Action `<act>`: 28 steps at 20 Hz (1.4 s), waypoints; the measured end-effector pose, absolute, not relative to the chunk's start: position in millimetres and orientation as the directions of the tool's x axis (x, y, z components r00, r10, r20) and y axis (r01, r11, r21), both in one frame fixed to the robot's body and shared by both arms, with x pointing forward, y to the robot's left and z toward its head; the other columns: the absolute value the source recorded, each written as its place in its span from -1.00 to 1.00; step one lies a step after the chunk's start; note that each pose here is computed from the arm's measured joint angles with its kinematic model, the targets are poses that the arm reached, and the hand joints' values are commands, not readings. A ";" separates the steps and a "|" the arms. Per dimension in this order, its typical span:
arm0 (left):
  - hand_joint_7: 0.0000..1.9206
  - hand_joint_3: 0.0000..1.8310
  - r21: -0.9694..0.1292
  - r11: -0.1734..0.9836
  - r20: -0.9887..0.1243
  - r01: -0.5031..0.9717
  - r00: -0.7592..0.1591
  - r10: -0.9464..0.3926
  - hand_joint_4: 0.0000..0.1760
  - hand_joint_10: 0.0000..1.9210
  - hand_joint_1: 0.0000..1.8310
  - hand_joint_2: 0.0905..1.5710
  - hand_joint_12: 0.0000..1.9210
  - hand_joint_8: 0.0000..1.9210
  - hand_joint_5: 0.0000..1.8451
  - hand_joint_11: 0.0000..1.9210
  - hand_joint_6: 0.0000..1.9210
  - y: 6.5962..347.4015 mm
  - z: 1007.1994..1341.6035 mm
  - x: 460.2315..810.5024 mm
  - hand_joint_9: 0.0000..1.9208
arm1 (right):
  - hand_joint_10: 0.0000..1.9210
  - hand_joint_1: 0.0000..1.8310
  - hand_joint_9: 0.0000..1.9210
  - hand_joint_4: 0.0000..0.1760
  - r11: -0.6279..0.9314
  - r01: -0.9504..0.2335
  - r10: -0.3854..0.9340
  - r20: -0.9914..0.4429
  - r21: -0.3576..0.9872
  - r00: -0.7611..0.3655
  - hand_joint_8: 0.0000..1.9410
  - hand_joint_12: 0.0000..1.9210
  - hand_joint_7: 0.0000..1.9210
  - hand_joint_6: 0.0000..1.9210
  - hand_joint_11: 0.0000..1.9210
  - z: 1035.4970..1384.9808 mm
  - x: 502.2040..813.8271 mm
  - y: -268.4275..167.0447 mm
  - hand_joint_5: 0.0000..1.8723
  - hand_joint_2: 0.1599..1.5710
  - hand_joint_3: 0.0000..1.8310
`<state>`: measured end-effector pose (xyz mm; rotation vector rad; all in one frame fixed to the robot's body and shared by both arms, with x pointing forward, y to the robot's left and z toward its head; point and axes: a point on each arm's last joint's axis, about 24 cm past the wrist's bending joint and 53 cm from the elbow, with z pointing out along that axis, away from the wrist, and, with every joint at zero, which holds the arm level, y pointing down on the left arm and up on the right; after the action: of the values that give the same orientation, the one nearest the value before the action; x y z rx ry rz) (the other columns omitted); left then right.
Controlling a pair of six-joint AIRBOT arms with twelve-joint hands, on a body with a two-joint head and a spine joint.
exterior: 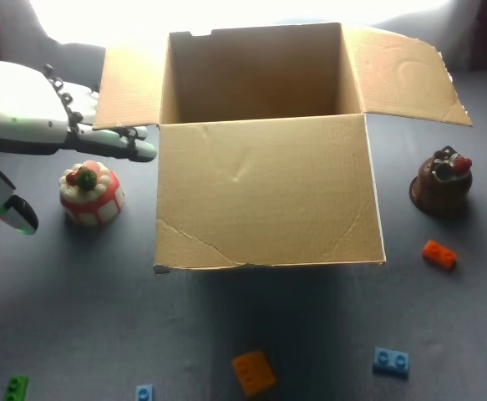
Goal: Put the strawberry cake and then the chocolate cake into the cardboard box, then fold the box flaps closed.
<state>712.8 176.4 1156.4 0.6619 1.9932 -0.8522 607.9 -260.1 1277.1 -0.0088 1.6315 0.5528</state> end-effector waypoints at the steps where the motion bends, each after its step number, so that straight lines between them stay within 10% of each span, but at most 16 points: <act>1: -1.00 -1.00 -0.319 0.635 -0.855 0.704 -0.503 0.128 -0.28 -1.00 0.16 0.09 -0.98 -1.00 -1.00 -0.98 -1.00 176.6 1154.7 718.8 -1.00 | -1.00 -0.75 -0.91 -1.00 0.881 -0.323 0.312 -0.938 0.344 -0.150 -1.00 -0.64 -0.92 -1.00 -1.00 1277.3 607.9 -260.0 -0.97 0.25 -1.00; 11: -1.00 -0.99 -0.352 0.667 -0.829 0.657 -0.550 0.105 -0.49 -1.00 0.13 0.13 -0.77 -1.00 -1.00 -1.00 -1.00 174.9 1130.5 743.8 -0.99 | -1.00 -0.72 -0.91 -1.00 0.881 -0.324 0.312 -0.938 0.345 -0.152 -1.00 -0.66 -0.90 -0.99 -1.00 1276.9 608.1 -259.3 -0.94 0.26 -1.00; 24: -1.00 -1.00 -0.363 0.691 -0.806 0.625 -0.582 0.104 -0.43 -1.00 0.17 0.09 -0.69 -1.00 -1.00 -1.00 -1.00 173.9 1103.7 753.5 -0.98 | -1.00 -0.67 -0.89 -1.00 0.879 -0.330 0.310 -0.938 0.344 -0.154 -1.00 -0.64 -0.89 -1.00 -1.00 1276.0 608.5 -256.0 -0.92 0.25 -1.00; 28: -0.94 -1.00 -0.360 0.692 -0.804 0.626 -0.584 0.110 -0.20 -0.98 0.21 0.10 -0.38 -0.99 -0.96 -1.00 -0.99 169.6 1097.9 753.5 -0.89 | -1.00 -0.68 -0.90 -1.00 0.880 -0.331 0.307 -0.939 0.341 -0.153 -1.00 -0.67 -0.90 -1.00 -1.00 1275.9 608.5 -255.9 -0.93 0.25 -1.00</act>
<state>753.5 169.6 1097.9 0.5615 2.0990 -0.8201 608.5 -255.9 1275.9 -0.0192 1.6322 0.5565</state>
